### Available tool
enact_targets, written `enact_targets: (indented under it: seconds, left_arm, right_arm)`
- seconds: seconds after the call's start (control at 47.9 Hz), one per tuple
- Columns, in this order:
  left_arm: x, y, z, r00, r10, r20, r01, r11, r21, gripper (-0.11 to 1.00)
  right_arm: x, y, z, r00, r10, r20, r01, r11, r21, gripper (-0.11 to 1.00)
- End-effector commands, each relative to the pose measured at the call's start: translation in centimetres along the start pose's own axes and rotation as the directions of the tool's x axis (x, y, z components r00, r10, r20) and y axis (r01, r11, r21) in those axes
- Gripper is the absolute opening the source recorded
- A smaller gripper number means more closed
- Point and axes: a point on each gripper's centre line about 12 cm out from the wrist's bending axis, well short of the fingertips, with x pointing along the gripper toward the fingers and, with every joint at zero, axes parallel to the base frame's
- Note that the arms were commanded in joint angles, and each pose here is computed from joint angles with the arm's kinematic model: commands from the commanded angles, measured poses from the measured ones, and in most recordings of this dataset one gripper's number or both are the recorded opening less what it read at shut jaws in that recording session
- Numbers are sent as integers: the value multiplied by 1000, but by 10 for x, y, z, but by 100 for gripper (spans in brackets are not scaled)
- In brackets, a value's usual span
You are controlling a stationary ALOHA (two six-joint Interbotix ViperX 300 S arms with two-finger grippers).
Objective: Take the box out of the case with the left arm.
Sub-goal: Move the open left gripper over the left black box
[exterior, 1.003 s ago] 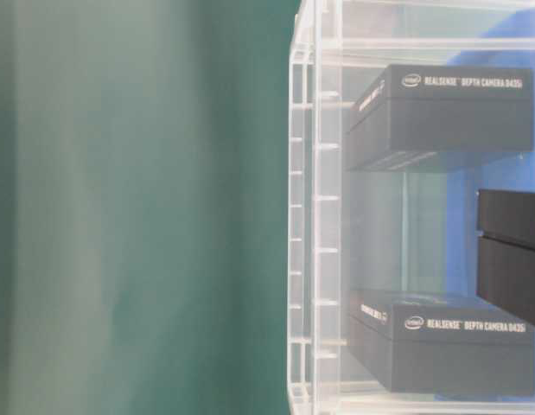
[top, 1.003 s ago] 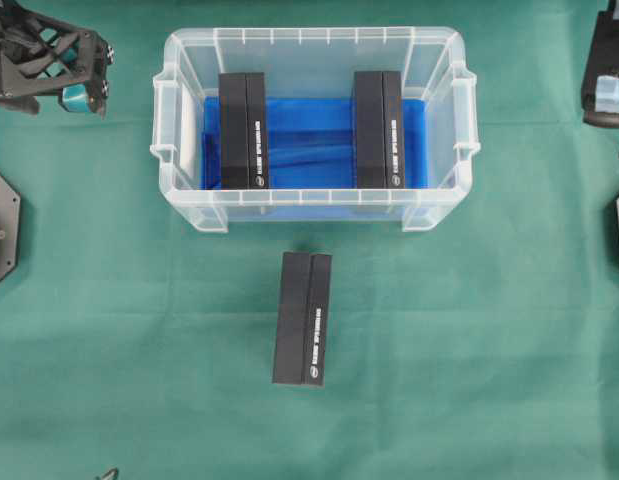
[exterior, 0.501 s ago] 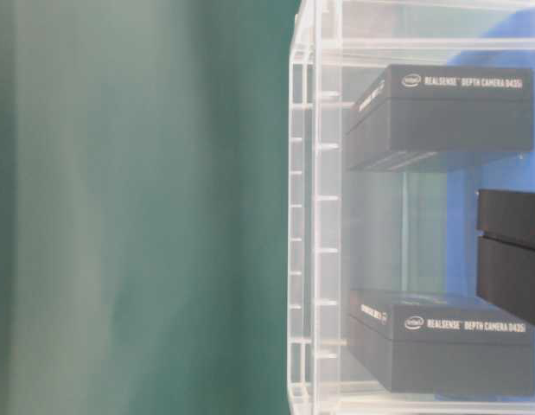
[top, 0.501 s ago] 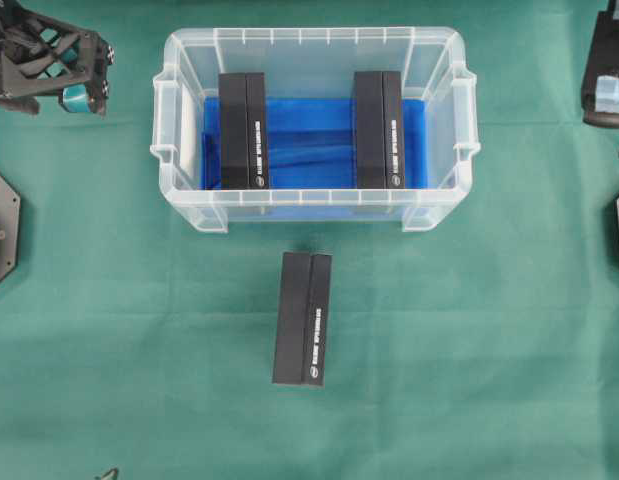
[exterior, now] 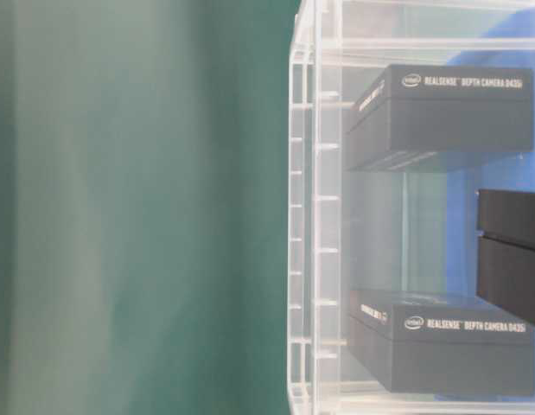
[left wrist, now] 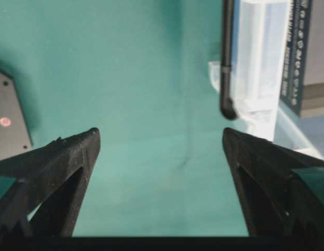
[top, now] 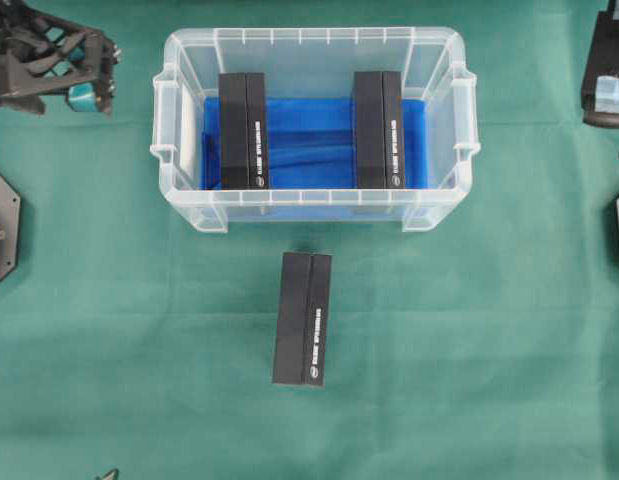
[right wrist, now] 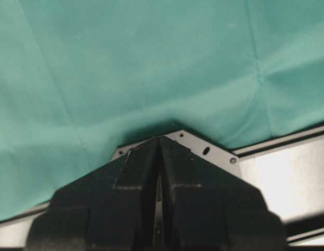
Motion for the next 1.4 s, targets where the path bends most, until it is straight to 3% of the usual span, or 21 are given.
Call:
enact_targets:
  seconds: [0.0,0.439,0.564,0.836,1.379]
  left_arm:
    - [-10,-18,4,999,-40,12,40,999,10,99]
    - [0,-118,19,998,-61,3,60,995,75,99]
    - [5,-138,21,998,-64,-1,63,995,82,99]
    - [10,-140,20,1000,-23,-15,24,996,81,99]
    - [12,-144,21,999,-41,-9,41,997,58,99]
  right_arm:
    - [-4,0,1,1000,7,17,-7,1000,1,1]
    - [-3,0,1,1000,5,16,-5,1000,1,1]
    - [-2,0,0,1000,4,13,-4,1000,1,1]
    - [-1,0,0,1000,4,10,-4,1000,1,1]
    - [-2,0,0,1000,3,10,-3,1000,-1,1]
